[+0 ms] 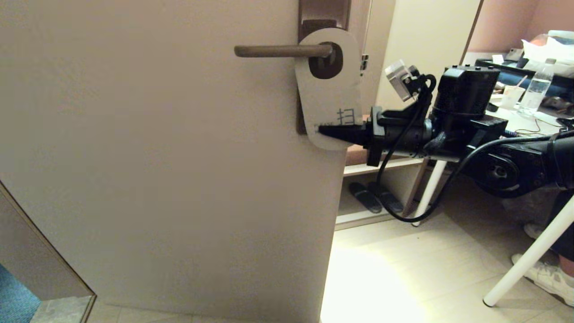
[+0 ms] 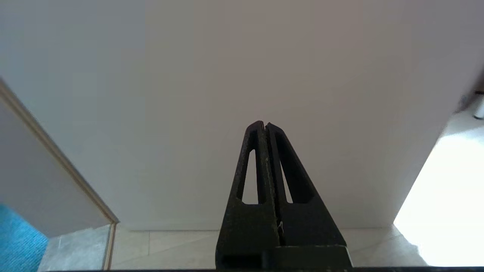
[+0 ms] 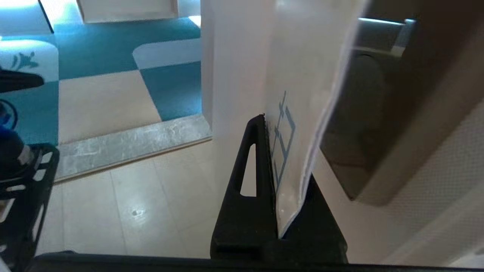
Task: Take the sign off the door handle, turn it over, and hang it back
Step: Take down the sign
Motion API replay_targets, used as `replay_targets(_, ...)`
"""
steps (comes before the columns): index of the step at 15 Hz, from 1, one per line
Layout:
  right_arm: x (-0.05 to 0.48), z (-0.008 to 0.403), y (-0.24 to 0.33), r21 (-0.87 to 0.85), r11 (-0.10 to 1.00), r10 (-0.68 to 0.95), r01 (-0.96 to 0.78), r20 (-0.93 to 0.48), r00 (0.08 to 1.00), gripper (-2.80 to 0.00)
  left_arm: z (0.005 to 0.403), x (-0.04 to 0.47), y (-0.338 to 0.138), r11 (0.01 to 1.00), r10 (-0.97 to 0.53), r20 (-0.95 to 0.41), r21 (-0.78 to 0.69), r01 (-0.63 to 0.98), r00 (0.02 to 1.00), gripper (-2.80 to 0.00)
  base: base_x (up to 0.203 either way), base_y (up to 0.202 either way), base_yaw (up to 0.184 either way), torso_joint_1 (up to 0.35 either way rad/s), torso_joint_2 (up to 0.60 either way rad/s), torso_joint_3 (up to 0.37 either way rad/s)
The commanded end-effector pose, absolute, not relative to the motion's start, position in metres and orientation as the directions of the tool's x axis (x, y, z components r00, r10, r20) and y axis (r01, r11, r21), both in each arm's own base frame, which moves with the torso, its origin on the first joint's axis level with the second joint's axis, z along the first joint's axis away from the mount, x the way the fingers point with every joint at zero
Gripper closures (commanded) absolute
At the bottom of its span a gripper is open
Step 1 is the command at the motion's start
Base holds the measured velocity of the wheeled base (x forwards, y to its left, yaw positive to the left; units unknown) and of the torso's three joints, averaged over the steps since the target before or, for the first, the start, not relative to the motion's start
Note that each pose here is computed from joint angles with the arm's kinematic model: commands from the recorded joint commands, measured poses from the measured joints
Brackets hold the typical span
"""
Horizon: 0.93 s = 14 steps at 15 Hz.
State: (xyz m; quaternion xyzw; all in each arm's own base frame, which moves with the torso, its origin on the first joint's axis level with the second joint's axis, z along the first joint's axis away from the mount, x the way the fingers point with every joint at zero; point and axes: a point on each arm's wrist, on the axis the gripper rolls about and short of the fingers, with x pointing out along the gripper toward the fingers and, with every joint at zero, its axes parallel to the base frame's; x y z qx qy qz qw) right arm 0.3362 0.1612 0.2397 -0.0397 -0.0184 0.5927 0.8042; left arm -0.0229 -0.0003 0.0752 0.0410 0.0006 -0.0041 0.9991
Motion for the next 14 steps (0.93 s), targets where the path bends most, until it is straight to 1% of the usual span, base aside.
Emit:
replay_targets(1,0.333,0.243,0.16,-0.096,0.319,0.947,-0.943,-0.01,0.321,0.0,0.075,-0.023,0.0,0.997,-0.009,-0.003,0.083,0.009,1.0,0.0,0.0,0.0,0.0,0.0,0.0,0.0)
replay_targets(2,0.333,0.243,0.16,-0.095,0.341,0.939,-0.935,-0.011,0.343,0.0,0.075,-0.023,0.0,0.997,-0.009,-0.003,0.083,0.009,1.0,0.0,0.0,0.0,0.0,0.0,0.0,0.0)
replay_targets(4,0.332,0.242,0.16,-0.094,0.344,0.938,-0.934,-0.013,0.347,0.0,0.075,-0.023,0.0,0.997,-0.009,-0.003,0.083,0.009,1.0,0.0,0.0,0.0,0.0,0.0,0.0,0.0)
replay_targets(14,0.322,0.248,0.17,-0.099,0.312,0.95,-0.945,-0.002,0.313,0.0,0.075,-0.023,0.0,0.997,-0.009,-0.003,0.083,0.009,1.0,0.0,0.0,0.0,0.0,0.0,0.0,0.0)
